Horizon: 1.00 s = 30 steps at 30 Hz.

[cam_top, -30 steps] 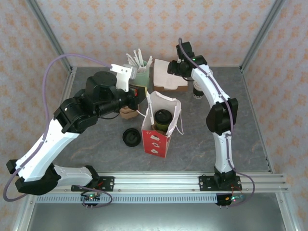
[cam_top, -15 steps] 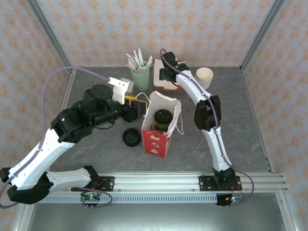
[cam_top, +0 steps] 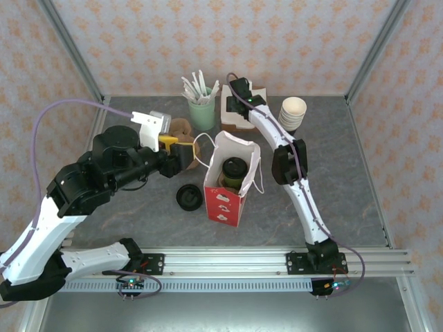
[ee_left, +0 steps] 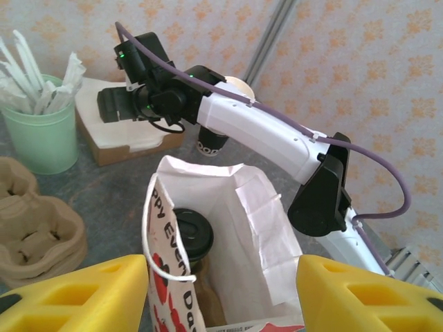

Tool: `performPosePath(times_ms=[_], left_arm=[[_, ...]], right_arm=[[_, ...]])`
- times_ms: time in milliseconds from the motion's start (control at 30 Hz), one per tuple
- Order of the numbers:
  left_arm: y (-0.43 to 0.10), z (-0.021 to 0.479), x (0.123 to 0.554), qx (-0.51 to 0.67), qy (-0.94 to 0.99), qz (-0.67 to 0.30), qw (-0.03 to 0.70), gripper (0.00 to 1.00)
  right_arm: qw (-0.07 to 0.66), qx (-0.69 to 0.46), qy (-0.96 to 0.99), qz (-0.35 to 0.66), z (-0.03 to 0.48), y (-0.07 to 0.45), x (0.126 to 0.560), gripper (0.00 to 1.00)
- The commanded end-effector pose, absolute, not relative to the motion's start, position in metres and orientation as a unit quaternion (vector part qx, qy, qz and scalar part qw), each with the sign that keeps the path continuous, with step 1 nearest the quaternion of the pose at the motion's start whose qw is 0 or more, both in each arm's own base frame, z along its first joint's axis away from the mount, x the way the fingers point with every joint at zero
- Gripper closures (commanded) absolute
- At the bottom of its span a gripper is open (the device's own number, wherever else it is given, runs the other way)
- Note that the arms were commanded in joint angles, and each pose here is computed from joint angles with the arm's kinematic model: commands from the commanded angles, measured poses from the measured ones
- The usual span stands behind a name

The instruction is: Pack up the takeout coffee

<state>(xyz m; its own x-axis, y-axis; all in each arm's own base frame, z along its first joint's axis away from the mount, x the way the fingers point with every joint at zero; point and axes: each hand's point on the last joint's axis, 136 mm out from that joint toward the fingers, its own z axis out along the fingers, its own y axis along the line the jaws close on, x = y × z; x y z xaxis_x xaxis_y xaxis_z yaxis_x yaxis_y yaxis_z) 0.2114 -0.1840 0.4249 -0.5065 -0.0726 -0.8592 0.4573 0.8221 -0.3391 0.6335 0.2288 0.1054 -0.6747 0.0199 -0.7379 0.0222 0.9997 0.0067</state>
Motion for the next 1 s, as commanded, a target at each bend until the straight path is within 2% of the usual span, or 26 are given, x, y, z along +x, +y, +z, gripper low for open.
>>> performPosePath(times_ms=[0, 600, 733, 800, 867, 967], left_arm=[[-0.169, 0.419, 0.208, 0.103, 0.832, -0.250, 0.484, 0.41], [-0.141, 0.410, 0.197, 0.049, 0.833, -0.247, 0.493, 0.44], [-0.141, 0.411, 0.198, 0.041, 0.830, -0.254, 0.494, 0.45], [-0.143, 0.412, 0.198, 0.041, 0.831, -0.255, 0.493, 0.45], [-0.142, 0.411, 0.199, 0.040, 0.832, -0.252, 0.492, 0.46], [-0.141, 0.411, 0.198, 0.038, 0.832, -0.253, 0.492, 0.46]], right_arm=[[0.432, 0.023, 0.901, -0.009, 0.109, 0.221, 0.651, 0.12], [0.414, 0.038, 0.909, -0.014, 0.065, 0.213, 0.657, 0.13], [0.416, 0.040, 0.909, -0.010, 0.067, 0.213, 0.658, 0.20], [0.415, 0.037, 0.909, -0.004, 0.067, 0.216, 0.658, 0.29], [0.418, 0.033, 0.908, 0.007, 0.071, 0.220, 0.659, 0.43], [0.423, 0.034, 0.905, 0.020, 0.077, 0.223, 0.660, 0.52]])
